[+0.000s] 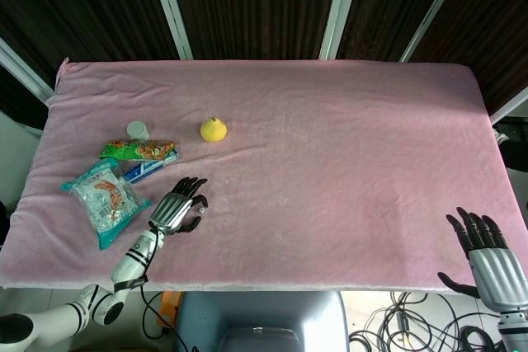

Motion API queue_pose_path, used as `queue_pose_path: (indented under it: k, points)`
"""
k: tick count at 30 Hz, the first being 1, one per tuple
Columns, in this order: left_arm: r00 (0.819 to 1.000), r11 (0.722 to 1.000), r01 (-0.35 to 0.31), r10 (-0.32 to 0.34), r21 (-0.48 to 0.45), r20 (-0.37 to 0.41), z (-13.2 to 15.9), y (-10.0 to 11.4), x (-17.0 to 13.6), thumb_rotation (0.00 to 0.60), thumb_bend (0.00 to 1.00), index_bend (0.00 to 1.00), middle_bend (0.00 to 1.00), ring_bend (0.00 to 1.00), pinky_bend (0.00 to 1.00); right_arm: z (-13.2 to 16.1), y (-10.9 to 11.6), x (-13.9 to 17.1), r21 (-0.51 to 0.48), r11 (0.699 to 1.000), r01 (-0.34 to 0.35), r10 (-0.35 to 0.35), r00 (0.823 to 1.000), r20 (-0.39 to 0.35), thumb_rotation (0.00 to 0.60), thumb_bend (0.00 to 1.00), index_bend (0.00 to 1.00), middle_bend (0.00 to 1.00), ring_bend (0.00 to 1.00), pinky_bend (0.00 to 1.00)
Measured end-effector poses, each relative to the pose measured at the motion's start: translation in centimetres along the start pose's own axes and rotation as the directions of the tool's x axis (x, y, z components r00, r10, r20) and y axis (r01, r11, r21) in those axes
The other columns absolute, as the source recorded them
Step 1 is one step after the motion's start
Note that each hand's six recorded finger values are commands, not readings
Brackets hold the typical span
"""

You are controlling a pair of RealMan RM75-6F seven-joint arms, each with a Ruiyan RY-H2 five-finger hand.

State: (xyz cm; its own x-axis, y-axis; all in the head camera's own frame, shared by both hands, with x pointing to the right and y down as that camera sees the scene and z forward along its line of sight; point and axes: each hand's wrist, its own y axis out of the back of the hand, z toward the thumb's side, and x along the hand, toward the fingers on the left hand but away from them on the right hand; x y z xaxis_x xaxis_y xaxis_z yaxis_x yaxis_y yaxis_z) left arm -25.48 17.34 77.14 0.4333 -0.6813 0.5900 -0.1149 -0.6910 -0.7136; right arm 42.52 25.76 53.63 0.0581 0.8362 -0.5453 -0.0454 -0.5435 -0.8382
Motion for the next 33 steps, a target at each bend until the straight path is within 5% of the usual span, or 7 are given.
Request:
queue_pose_path:
  k: [22,33]
  points:
    - [1.000,1.000,-0.008,0.008,0.003,-0.022,-0.7,-0.2,1.0,0.600,0.42,0.59,0.12,0.07,0.07,-0.3,0.4,0.1,-0.007,1.000,0.012,-0.012,1.000,0.007,0.600,0.28,0.00,0.00,0.00,0.00]
    - [0.983,0.988,-0.147,0.151,-0.042,0.109,3.7,4.1,-0.2,0.600,0.41,0.53,0.14,0.07,0.08,0.1,-0.2,-0.1,0.000,1.000,-0.010,0.010,1.000,-0.005,0.600,0.28,0.00,0.00,0.00,0.00]
